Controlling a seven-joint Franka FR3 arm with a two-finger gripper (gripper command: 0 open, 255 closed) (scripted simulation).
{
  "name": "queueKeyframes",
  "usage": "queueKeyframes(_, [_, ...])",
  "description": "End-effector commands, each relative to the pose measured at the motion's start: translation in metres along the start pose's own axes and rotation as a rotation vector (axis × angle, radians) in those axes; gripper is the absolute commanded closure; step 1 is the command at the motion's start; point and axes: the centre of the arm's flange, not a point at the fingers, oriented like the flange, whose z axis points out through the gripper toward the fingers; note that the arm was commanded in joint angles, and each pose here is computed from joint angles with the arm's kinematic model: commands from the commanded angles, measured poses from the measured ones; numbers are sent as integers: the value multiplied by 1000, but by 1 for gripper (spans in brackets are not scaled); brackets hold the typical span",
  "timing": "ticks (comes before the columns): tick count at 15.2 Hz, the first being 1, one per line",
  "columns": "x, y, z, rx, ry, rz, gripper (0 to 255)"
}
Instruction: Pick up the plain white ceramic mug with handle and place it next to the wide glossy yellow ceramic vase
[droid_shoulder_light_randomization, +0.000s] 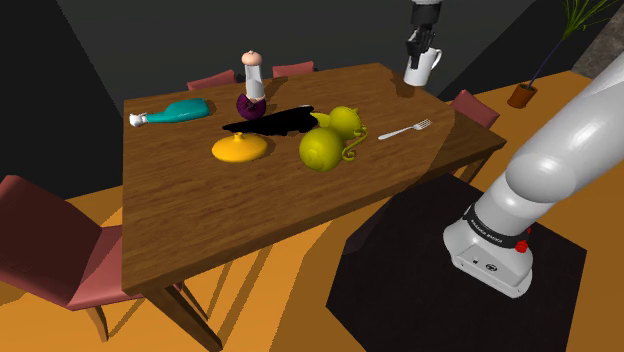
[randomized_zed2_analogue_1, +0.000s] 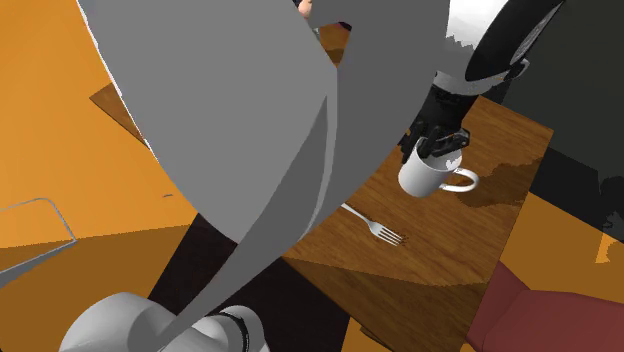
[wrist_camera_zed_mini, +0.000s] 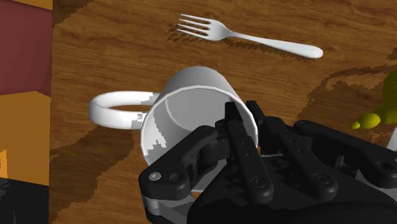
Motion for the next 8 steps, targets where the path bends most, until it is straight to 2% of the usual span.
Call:
queueKeyframes(1, [-1, -1, -9, 0, -1, 0, 255])
queueKeyframes(8, [-7, 0, -41, 0, -1, 0, 255])
